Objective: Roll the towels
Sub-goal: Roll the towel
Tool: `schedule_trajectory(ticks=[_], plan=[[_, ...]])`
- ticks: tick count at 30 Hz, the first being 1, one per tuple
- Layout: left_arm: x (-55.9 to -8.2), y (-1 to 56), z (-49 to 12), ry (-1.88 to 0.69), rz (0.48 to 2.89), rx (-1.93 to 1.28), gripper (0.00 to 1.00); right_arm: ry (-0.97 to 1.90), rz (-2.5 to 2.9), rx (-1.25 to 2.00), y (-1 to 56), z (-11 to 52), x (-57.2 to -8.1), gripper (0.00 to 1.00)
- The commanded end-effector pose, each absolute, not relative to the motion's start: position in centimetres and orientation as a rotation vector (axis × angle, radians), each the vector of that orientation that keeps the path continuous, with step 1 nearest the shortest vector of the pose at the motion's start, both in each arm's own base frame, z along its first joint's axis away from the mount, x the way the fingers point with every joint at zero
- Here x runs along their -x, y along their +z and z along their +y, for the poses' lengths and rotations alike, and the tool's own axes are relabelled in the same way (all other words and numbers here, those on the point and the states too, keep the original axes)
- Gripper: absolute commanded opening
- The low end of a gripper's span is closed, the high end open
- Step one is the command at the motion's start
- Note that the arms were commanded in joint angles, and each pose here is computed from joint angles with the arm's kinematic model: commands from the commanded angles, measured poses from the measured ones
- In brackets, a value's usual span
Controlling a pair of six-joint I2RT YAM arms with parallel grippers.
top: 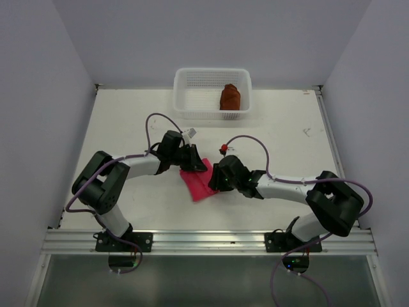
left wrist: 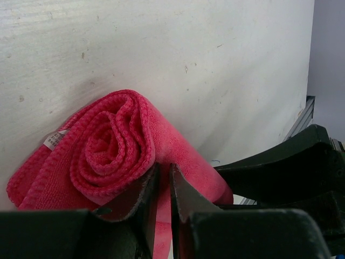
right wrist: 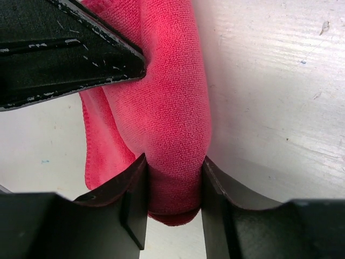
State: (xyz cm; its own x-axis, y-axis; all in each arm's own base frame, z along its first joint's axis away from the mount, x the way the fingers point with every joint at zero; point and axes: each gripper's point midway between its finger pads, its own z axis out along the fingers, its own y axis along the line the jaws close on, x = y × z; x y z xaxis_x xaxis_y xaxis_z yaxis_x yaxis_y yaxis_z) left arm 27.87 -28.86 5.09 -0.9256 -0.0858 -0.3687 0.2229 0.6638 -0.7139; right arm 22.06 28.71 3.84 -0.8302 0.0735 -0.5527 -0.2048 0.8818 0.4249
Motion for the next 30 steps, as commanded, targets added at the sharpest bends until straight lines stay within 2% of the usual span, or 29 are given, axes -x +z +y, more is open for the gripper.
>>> schedule_trajectory(ticks=[1,12,23,30], plan=[[-27.4,4.2,-27.7,-1.075,2.57,-0.097,0.18,0.626,2.467,0.137,3.9,28.3,-21.8,0.36],[-31.5,10.9,-28.7,-1.079,2.448,-0.122,0.19,0.072,2.343,0.292,6.4,26.2,-22.6,0.34],[-29.9,12.5,-28.7,-1.154,2.398,-0.122,0.2,-0.277,2.226,0.465,6.6,27.8,-21.7,0.36],[-28.5,11.8,-29.9,-1.185,2.401,-0.16,0.2,-0.379,2.204,0.536,6.1,29.7,-21.1,0.36]])
